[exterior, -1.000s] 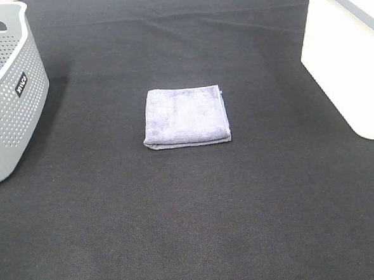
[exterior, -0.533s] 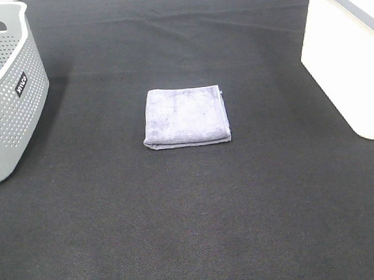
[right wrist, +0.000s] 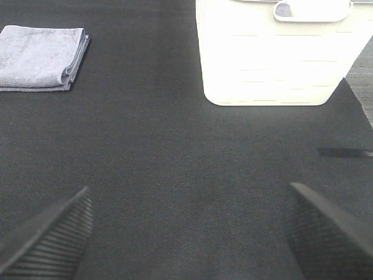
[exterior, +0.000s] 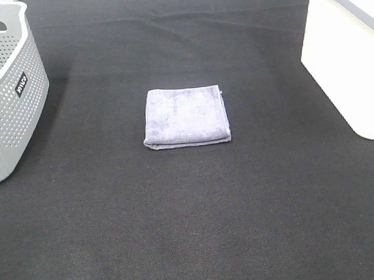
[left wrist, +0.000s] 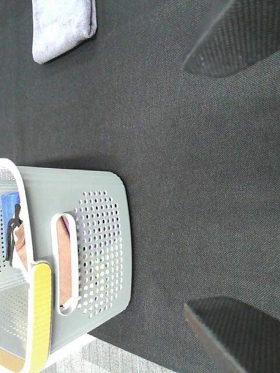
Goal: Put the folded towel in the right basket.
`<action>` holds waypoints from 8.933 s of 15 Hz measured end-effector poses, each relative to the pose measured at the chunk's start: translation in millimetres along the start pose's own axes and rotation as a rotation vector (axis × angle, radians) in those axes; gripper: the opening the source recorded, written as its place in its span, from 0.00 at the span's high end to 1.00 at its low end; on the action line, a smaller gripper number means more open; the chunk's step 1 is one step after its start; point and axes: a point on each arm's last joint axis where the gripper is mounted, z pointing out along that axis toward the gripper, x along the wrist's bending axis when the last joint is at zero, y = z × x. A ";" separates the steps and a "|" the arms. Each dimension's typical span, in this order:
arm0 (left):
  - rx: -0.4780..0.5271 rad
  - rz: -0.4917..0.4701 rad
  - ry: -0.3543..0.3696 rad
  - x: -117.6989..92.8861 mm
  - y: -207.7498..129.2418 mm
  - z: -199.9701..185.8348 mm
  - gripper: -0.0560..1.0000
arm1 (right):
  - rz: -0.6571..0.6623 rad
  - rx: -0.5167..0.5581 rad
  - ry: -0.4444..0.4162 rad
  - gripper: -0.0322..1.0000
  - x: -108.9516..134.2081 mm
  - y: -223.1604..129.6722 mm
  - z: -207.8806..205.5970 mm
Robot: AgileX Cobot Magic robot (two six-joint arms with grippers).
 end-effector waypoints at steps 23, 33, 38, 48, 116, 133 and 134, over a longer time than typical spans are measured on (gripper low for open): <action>0.000 0.000 0.000 0.0 0.0 0.0 0.02 | 0.000 0.000 0.000 0.16 0.0 0.0 0.0; 0.000 0.000 0.000 0.0 0.0 0.0 0.02 | 0.028 0.067 0.003 0.20 -9.1 85.7 50.2; 0.000 0.000 0.000 0.0 0.0 0.0 0.02 | 0.094 0.185 0.061 0.20 -11.9 153.0 104.8; 0.000 0.000 0.000 0.0 0.0 0.0 0.02 | 0.130 0.423 0.264 0.22 -0.7 271.7 282.9; 0.000 0.000 0.000 0.0 0.0 0.0 0.02 | 0.125 0.337 0.050 0.92 -122.0 307.9 325.5; 0.000 0.000 0.000 0.0 0.0 0.0 0.02 | 0.181 0.476 0.061 0.25 -102.2 273.3 384.4; 0.000 0.000 0.000 0.0 0.0 0.0 0.02 | 0.165 0.469 0.071 0.25 -92.7 278.1 377.4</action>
